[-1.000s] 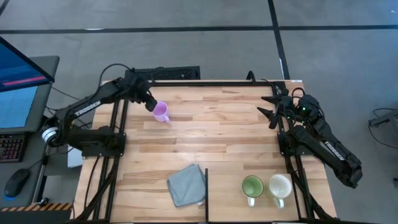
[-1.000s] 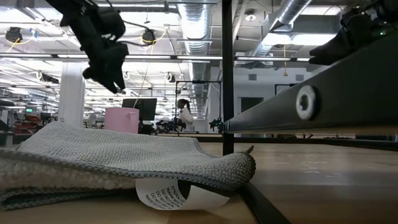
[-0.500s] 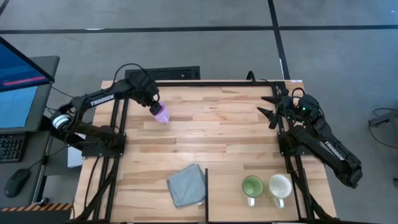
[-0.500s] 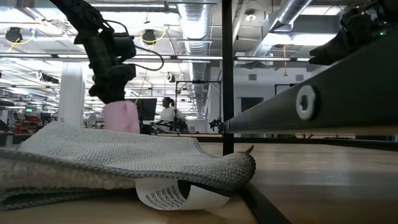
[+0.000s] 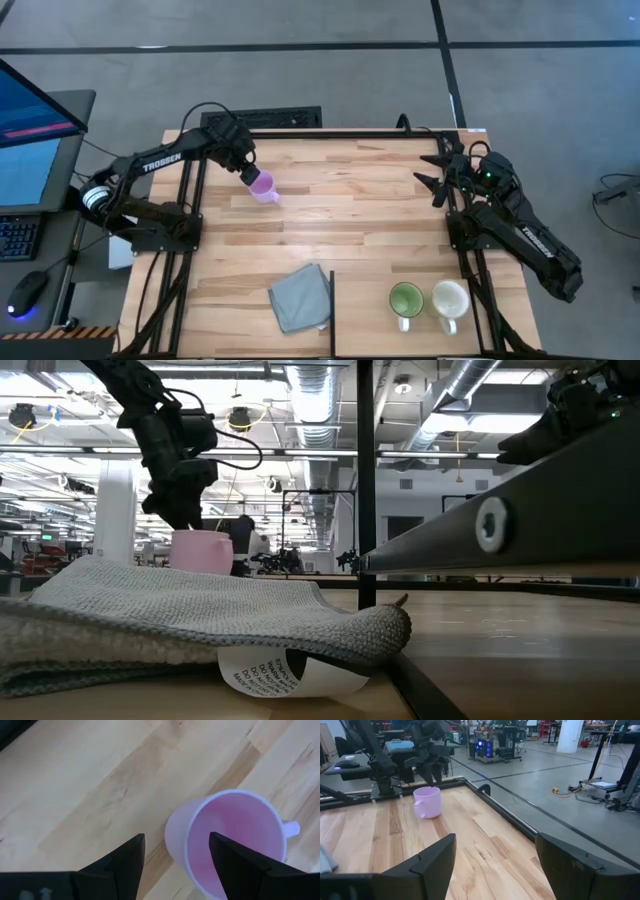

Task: Stack small to large cups/mugs on shelf
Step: Put the pink mug on the shelf

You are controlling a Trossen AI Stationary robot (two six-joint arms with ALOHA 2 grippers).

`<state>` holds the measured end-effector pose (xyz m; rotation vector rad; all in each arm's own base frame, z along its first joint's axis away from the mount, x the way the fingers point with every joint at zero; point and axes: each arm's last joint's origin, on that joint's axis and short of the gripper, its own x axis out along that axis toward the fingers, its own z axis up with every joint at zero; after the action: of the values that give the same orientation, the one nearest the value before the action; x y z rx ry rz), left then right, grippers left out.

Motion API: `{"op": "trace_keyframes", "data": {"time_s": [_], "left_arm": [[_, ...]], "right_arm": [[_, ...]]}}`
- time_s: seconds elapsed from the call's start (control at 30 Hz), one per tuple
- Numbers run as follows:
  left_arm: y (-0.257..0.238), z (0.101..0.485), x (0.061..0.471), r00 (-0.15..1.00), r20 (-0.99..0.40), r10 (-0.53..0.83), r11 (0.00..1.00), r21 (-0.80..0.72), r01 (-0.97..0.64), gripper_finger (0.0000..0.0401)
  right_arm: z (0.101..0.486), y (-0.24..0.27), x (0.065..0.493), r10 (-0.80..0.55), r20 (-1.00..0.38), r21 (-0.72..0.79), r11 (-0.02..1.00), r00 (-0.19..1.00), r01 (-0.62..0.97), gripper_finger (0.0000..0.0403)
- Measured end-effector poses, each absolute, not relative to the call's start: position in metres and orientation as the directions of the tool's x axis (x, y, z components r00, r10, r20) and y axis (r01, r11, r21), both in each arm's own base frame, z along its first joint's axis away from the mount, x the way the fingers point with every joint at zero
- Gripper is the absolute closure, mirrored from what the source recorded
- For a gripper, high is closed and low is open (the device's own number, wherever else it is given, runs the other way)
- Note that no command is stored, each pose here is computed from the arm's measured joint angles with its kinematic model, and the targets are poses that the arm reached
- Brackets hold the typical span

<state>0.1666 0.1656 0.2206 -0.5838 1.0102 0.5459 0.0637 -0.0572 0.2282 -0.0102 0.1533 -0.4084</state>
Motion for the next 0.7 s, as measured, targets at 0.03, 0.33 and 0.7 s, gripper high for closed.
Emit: {"op": "trace_keyframes", "data": {"time_s": [0.03,0.33,0.7], "left_arm": [[0.1656,0.2206,0.1666,0.427,-0.892,0.15,0.716,-0.199,-0.669,0.0188],[0.1589,0.2175,0.1617,0.386,-0.92,0.072,0.676,-0.239,-0.697,0.0188],[0.1588,0.2174,0.1614,0.382,-0.921,0.072,0.584,-0.271,-0.765,0.0188]], "right_arm": [[0.228,-0.0572,0.0637,-0.396,-0.148,-0.04,0.918,0.906,0.394,0.0106],[0.228,-0.0572,0.0637,-0.396,-0.148,-0.04,0.918,0.906,0.395,0.0106],[0.2273,-0.0571,0.0636,-0.395,-0.155,-0.052,0.918,0.905,0.392,0.0106]]}}
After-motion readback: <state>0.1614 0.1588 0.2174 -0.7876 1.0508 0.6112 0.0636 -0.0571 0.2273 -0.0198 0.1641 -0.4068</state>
